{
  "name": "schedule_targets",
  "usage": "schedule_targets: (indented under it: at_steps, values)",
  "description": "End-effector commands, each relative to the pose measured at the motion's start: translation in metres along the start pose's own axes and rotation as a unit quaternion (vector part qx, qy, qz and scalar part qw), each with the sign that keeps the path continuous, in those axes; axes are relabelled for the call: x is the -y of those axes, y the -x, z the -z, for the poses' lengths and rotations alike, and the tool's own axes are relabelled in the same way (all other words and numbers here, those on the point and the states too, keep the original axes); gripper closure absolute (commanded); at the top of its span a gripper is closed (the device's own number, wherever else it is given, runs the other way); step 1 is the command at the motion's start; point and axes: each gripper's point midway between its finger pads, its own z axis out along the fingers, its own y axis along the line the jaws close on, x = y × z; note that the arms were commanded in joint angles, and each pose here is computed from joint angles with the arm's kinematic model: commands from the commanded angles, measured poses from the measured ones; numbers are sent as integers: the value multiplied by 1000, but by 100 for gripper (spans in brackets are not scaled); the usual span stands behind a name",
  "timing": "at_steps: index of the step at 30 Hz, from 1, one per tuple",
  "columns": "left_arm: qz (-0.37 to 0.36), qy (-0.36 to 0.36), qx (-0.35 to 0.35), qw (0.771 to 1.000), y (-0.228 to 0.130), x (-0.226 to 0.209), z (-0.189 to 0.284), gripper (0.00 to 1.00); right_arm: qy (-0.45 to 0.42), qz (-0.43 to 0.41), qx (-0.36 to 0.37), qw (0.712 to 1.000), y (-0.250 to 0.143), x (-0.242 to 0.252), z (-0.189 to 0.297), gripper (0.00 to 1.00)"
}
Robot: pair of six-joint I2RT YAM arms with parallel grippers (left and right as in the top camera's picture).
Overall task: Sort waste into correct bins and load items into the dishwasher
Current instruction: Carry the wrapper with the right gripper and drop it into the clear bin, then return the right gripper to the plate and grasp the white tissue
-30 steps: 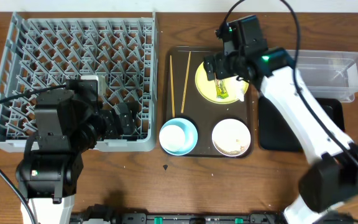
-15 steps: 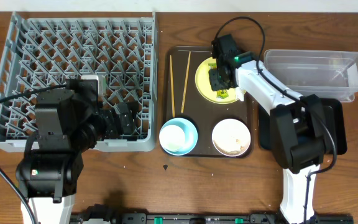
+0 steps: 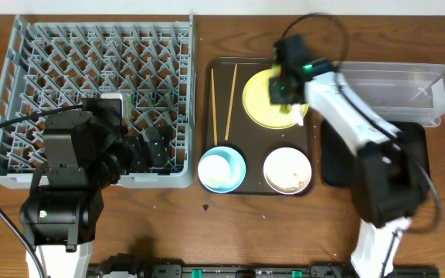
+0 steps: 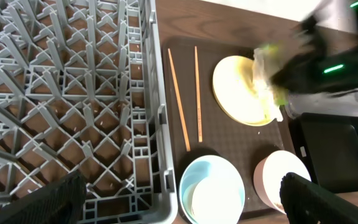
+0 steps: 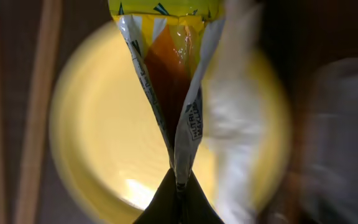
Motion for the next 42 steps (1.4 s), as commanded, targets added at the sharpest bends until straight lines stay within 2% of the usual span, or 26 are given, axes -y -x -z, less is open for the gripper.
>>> schedule_targets:
  at_steps: [1,5,9,13,18,19,20,21,23,27,29,32,33,35,38,42]
  values:
    - [-3,-8,11,1000,8,4,5,1,9,-121,90,988,42,36,85,99]
    - [-3,-8,11,1000,8,4,5,0,-22,-239,110,964,44,91,119,99]
    - [-3,-8,11,1000,7,4,5,0,-75,-347,82,931,23,148,120,99]
    - [-3,-8,11,1000,7,4,5,0,-105,-399,52,910,9,181,101,99]
    - [-3,-8,11,1000,7,4,5,0,-122,-410,26,904,3,198,67,99]
    - [-3,-8,11,1000,7,4,5,0,-119,-410,18,904,2,197,61,97]
    - [-3,-8,11,1000,7,4,5,0,-111,-410,11,905,1,194,57,89]
    - [-3,-8,10,1000,7,4,5,0,-91,-411,3,907,1,187,54,76]
    - [-3,-8,10,1000,7,4,5,0,-56,-412,1,909,7,175,56,64]
    - [-2,-8,9,1000,7,4,5,0,-25,-410,17,912,16,165,73,58]
    - [-2,-8,9,1000,7,4,5,0,7,-368,35,929,28,151,85,56]
    - [-2,-8,9,1000,7,4,5,0,100,-188,78,974,54,99,104,54]
    - [-2,-8,9,1000,7,4,5,0,132,-114,88,981,56,73,111,53]
    - [-2,-8,9,1000,7,4,5,0,150,-20,93,984,50,38,115,52]
    - [-2,-8,9,1000,7,4,5,0,137,75,84,984,35,0,108,45]
    - [-2,-8,9,1000,7,4,5,0,43,120,74,989,24,-13,80,43]
